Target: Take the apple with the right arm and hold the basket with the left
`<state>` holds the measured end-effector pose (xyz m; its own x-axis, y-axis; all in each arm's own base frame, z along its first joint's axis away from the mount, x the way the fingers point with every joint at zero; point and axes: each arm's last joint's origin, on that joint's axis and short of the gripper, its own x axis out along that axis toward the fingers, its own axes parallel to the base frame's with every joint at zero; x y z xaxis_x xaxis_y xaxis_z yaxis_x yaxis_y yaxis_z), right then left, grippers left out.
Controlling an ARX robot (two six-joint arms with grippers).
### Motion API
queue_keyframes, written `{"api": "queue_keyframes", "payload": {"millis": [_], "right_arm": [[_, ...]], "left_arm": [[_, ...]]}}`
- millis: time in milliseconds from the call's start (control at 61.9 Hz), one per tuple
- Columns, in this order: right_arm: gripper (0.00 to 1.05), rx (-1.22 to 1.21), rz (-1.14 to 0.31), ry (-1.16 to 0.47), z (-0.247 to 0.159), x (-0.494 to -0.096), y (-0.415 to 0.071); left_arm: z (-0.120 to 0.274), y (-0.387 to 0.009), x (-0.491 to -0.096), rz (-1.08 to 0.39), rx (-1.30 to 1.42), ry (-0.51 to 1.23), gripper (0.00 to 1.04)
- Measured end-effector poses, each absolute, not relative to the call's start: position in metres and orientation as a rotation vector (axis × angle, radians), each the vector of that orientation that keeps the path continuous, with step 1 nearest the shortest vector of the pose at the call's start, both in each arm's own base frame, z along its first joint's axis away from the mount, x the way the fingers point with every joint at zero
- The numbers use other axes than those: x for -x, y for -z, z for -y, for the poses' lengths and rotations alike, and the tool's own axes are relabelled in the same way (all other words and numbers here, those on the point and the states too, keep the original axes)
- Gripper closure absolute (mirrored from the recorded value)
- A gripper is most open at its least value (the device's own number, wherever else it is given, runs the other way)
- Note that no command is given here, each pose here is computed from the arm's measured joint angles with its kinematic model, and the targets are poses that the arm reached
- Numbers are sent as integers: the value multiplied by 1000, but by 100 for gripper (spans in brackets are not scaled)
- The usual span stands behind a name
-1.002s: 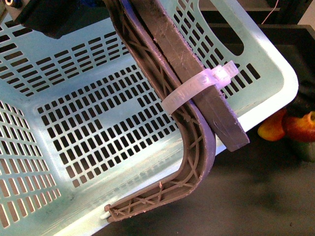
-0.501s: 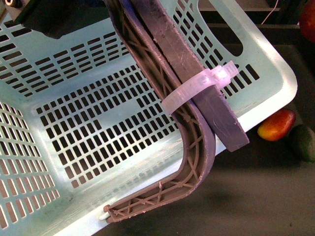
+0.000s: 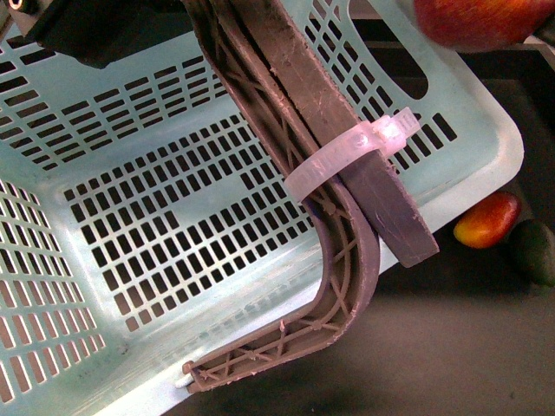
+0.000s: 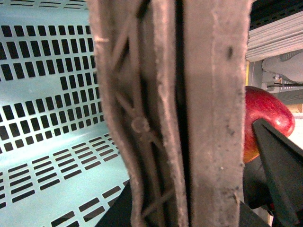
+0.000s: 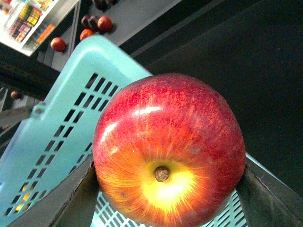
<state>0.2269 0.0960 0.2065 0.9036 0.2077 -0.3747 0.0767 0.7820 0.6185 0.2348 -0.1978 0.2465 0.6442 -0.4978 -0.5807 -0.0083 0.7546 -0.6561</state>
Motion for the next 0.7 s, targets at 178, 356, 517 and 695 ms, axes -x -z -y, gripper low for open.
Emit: {"api": "queue_keyframes", "payload": {"millis": [178, 356, 517, 695], "right_arm": [[34, -678, -483, -101, -107, -224, -200], [34, -676, -513, -122, -115, -223, -194], [16, -674, -528, -125, -116, -223, -193], [9, -674, -527, -101, -108, -222, -196]], "left_arm": [[198, -247, -235, -835, 672, 304, 89], [198, -247, -235, -835, 672, 304, 89], [198, -247, -235, -835, 672, 304, 89], [198, -247, -235, -835, 673, 304, 89]]}}
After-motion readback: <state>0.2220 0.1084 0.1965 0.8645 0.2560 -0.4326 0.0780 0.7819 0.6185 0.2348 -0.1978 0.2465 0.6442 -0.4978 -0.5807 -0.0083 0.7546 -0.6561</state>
